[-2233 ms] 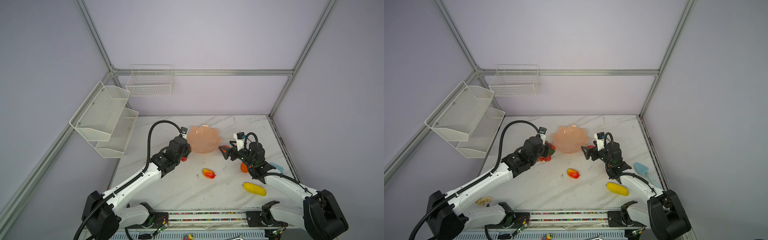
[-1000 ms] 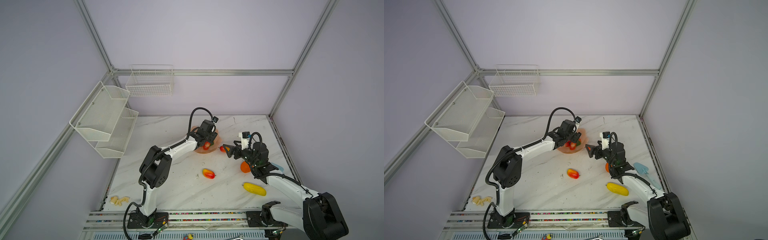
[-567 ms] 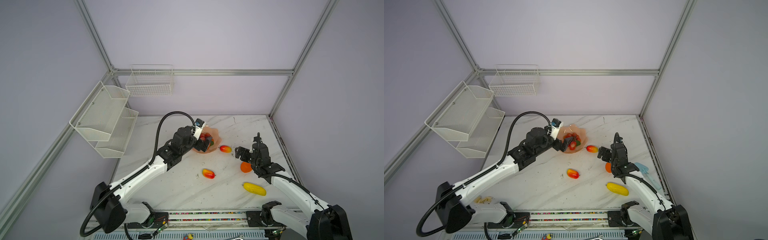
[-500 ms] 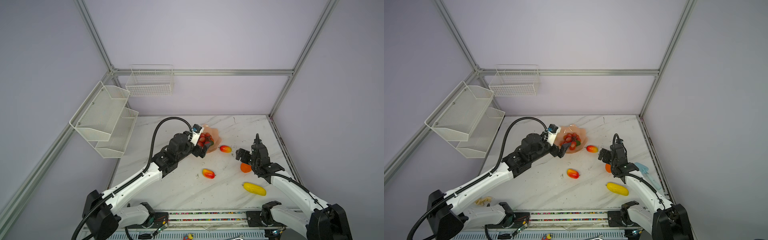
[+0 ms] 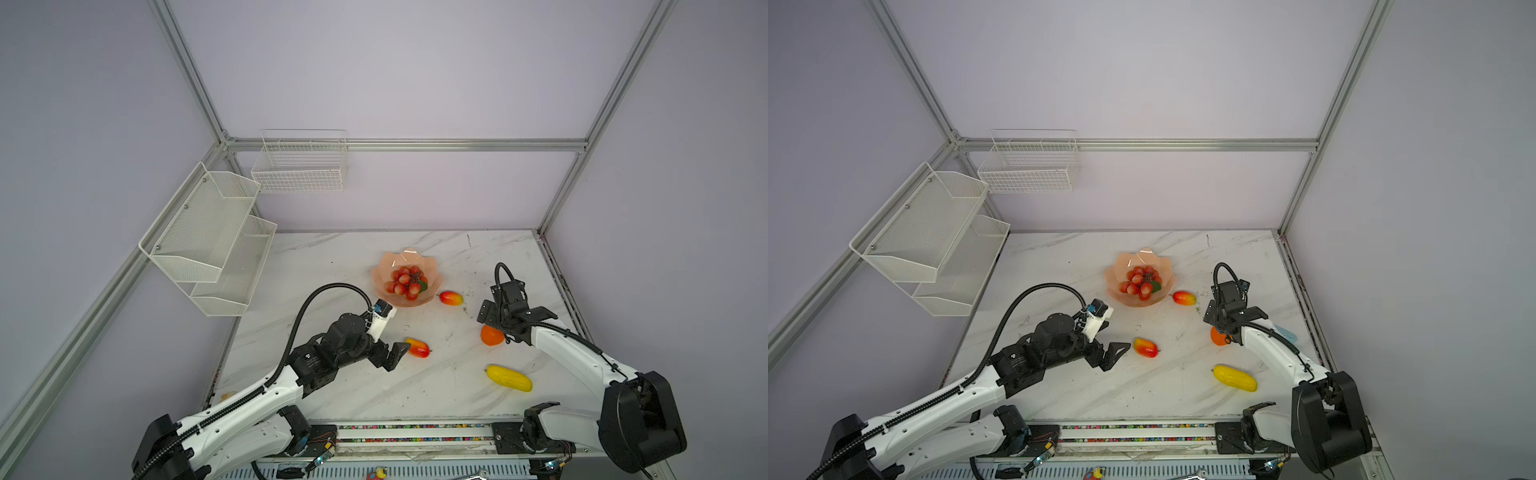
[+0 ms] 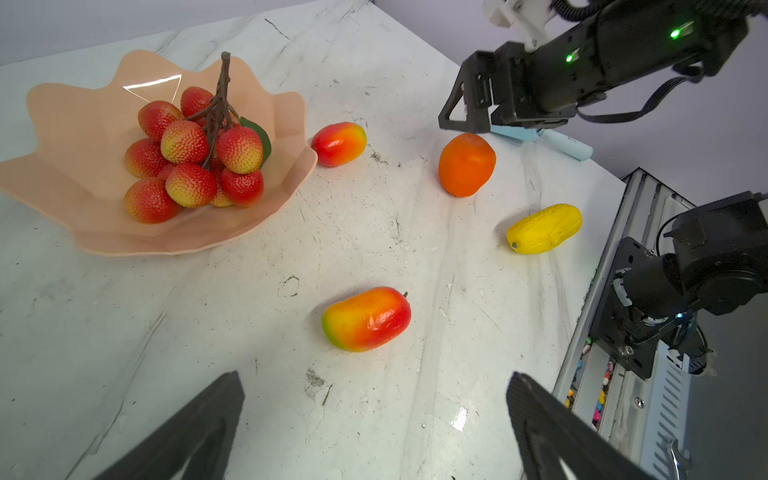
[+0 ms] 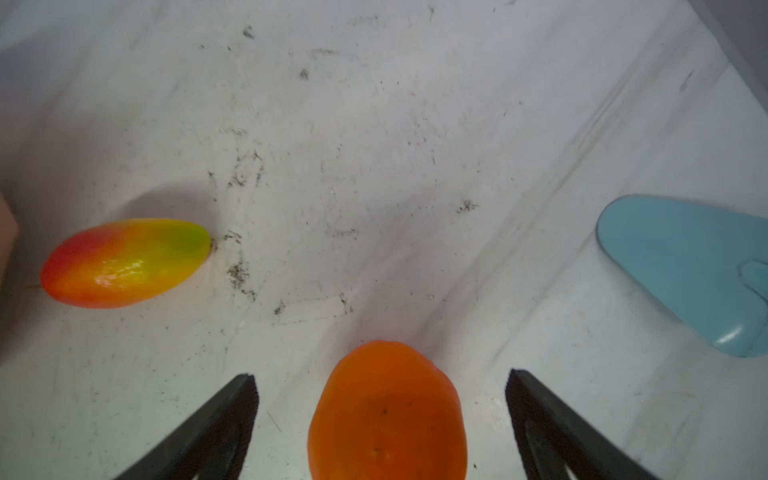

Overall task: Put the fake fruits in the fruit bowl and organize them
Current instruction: 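Grasp the orange with the right gripper while the left gripper moves toward the mango, then carry the orange into the pink bowl and open the right gripper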

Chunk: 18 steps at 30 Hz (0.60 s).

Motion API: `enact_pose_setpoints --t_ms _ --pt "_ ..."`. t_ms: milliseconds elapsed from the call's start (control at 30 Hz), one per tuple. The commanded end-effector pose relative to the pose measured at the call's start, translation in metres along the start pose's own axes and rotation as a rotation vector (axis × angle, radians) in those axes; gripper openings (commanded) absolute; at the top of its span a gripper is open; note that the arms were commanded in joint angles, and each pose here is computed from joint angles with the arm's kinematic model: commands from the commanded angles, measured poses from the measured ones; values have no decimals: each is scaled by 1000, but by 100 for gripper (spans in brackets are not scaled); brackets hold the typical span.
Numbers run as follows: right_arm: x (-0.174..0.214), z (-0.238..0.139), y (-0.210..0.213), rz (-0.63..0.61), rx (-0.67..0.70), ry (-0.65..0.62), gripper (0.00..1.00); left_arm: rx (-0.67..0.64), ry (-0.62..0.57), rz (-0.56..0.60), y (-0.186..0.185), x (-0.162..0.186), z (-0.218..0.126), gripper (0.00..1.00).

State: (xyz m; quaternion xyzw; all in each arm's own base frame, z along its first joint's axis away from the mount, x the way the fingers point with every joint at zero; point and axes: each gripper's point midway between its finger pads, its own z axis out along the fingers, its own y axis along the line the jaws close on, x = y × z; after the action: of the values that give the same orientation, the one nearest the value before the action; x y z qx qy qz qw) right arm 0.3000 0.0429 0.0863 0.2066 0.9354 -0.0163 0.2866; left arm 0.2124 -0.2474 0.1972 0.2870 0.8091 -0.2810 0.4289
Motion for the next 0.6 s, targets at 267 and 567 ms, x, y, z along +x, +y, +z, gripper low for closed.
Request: enact_pose_setpoints --t_ms 267,567 --pt "34 10 5 -60 53 98 97 -10 -29 2 1 4 -14 100" --pt "33 9 8 -51 55 93 64 -33 -28 6 5 3 -15 100"
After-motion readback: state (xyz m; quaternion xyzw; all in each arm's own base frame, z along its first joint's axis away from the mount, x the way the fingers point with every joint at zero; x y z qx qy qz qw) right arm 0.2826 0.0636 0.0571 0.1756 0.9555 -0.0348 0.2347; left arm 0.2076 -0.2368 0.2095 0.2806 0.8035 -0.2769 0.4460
